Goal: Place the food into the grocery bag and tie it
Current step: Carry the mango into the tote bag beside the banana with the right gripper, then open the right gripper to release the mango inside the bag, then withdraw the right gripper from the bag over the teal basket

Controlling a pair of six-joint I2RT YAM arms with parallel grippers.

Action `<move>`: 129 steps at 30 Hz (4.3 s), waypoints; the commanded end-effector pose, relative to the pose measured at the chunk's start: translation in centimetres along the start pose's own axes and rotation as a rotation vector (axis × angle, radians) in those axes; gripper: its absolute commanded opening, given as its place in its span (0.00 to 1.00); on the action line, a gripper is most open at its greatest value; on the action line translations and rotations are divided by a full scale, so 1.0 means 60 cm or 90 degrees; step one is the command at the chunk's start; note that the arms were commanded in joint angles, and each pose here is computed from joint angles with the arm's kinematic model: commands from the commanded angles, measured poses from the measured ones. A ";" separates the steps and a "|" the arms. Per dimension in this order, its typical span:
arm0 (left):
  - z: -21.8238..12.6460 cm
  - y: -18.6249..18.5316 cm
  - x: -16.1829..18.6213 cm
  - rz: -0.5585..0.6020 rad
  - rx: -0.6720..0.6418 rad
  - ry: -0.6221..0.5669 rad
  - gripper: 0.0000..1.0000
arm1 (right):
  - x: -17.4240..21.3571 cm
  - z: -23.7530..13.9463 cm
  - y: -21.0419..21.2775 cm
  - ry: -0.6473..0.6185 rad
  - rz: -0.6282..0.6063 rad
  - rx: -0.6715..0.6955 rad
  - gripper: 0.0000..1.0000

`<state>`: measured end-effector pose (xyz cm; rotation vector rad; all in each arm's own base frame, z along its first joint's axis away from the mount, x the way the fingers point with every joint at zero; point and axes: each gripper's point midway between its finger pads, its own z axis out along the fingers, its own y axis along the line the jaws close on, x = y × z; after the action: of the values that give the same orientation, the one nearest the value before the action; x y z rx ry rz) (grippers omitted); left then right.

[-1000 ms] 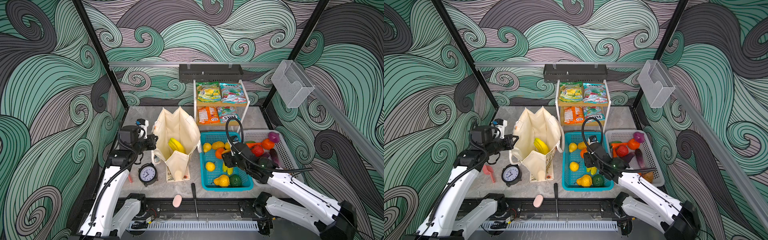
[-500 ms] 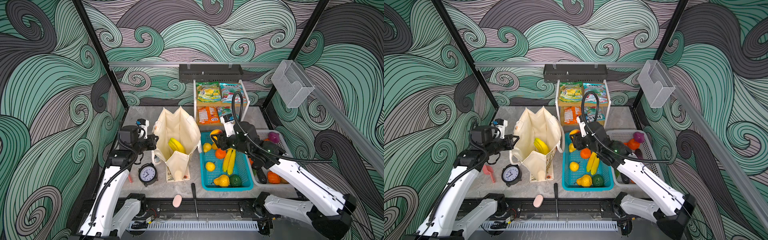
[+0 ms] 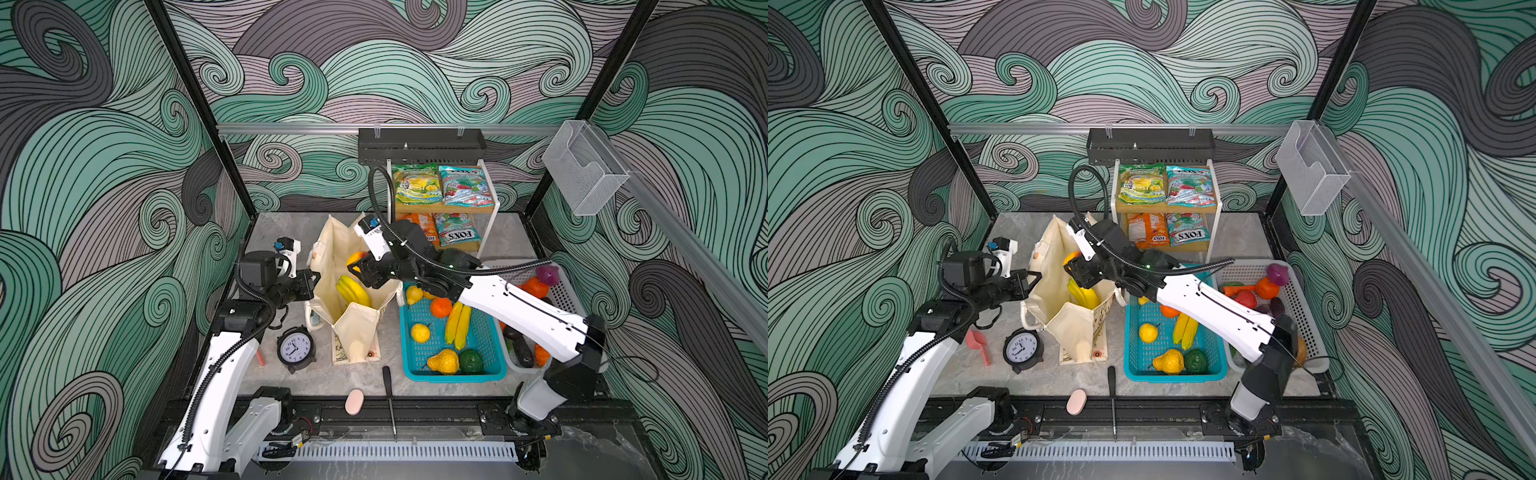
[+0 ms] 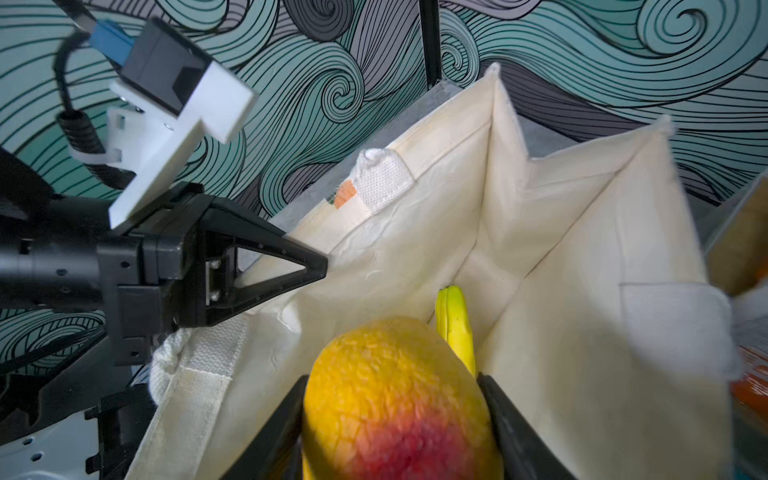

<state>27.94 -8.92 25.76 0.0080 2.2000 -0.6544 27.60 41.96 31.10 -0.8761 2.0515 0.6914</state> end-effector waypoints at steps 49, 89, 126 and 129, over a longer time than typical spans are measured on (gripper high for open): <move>-0.012 -0.032 -0.023 0.026 0.053 -0.041 0.00 | 0.319 0.273 -0.047 0.331 0.089 0.058 0.60; -0.008 -0.026 -0.021 0.026 0.044 -0.036 0.00 | 0.028 -0.104 -0.053 -0.088 0.028 0.127 1.00; -0.010 -0.022 -0.021 0.029 0.032 -0.038 0.00 | 0.392 -0.098 -0.313 0.100 0.222 0.303 0.89; -0.010 -0.024 -0.020 0.028 0.036 -0.036 0.00 | 0.410 -0.085 -0.328 0.124 0.216 0.328 0.86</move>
<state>28.00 -9.33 25.91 0.0233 2.1846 -0.6834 28.26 18.34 10.71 -0.3281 2.4448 0.2858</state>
